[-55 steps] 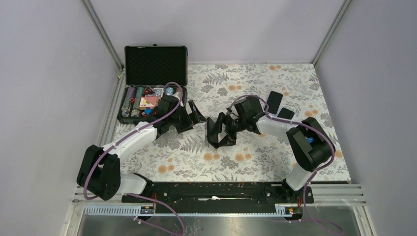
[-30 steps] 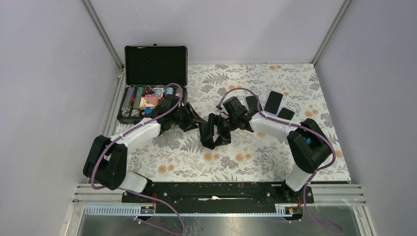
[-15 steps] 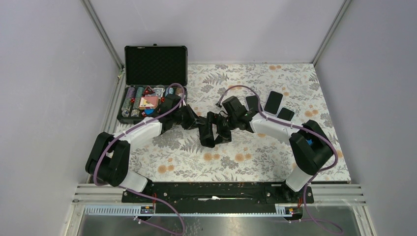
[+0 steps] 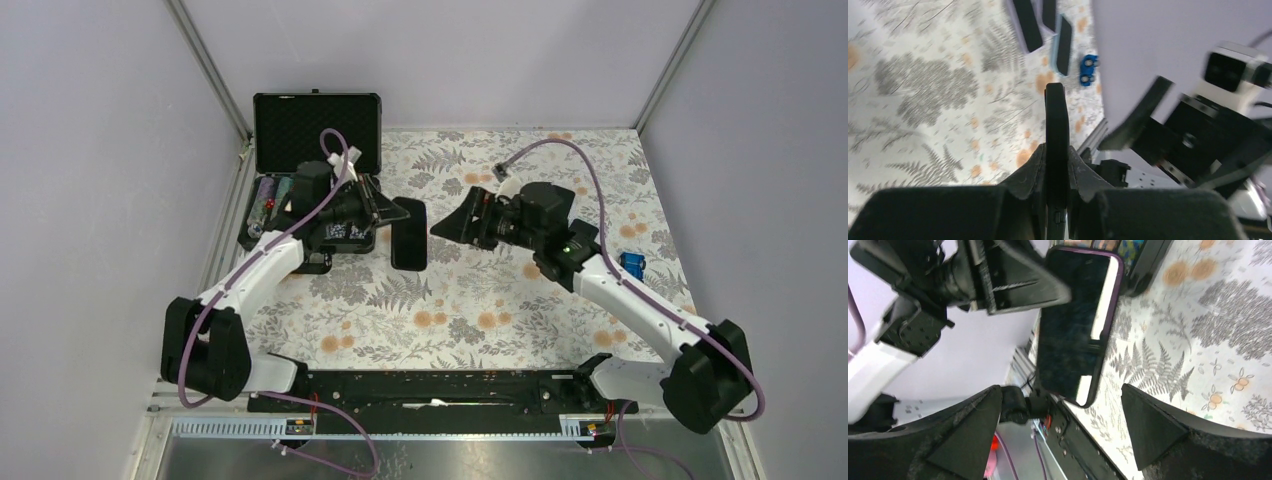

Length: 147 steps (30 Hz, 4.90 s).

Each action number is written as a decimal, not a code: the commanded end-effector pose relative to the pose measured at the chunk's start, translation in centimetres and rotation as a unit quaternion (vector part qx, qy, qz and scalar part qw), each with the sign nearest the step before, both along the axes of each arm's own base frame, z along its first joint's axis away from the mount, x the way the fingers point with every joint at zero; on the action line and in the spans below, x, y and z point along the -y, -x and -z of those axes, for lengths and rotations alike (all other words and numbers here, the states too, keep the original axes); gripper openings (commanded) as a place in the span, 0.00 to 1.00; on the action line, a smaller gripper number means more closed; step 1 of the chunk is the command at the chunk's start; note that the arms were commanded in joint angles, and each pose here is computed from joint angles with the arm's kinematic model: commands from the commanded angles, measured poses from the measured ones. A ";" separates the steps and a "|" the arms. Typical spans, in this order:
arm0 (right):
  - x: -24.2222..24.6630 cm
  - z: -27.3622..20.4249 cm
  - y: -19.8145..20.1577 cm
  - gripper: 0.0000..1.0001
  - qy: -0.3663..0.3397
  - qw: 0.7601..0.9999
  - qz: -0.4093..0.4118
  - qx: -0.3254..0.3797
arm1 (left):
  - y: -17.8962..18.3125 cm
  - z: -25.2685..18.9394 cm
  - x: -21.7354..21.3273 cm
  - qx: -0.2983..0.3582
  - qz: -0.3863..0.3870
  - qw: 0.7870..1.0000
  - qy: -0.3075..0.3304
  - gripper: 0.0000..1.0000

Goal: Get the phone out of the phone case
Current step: Pick up the phone at the center of the board, then remove the phone case from the phone.

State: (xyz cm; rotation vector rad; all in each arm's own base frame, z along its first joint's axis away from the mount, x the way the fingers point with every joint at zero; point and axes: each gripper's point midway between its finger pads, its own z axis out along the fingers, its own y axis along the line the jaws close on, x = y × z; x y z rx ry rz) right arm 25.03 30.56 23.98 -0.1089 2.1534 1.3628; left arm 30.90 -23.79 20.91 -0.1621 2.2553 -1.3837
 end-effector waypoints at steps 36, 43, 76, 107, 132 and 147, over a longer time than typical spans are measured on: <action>-0.4 -18.7 -1.8 0.95 -0.213 0.962 0.046 0.162 | 5.4 -21.8 0.9 0.194 0.103 0.943 0.252 0.00; -0.7 -18.7 -3.7 0.87 -0.236 0.957 0.082 0.151 | 6.3 -22.7 0.8 0.202 0.114 0.934 0.271 0.00; -1.8 -17.1 -2.7 0.02 -0.224 0.972 -0.036 0.061 | 3.0 -16.5 1.8 0.121 0.109 0.980 0.118 0.36; -0.9 -16.7 -7.4 0.83 -0.296 0.955 -0.003 0.026 | 2.3 -17.8 2.1 0.130 0.094 0.969 0.189 0.00; 3.2 -17.1 -3.8 0.39 -0.364 0.928 0.082 0.024 | -4.2 -23.9 -0.1 0.097 -0.035 0.932 0.347 0.00; 2.7 -18.5 -4.7 0.44 -0.387 0.919 0.070 0.039 | -4.1 -24.6 -0.6 0.064 -0.063 0.932 0.351 0.00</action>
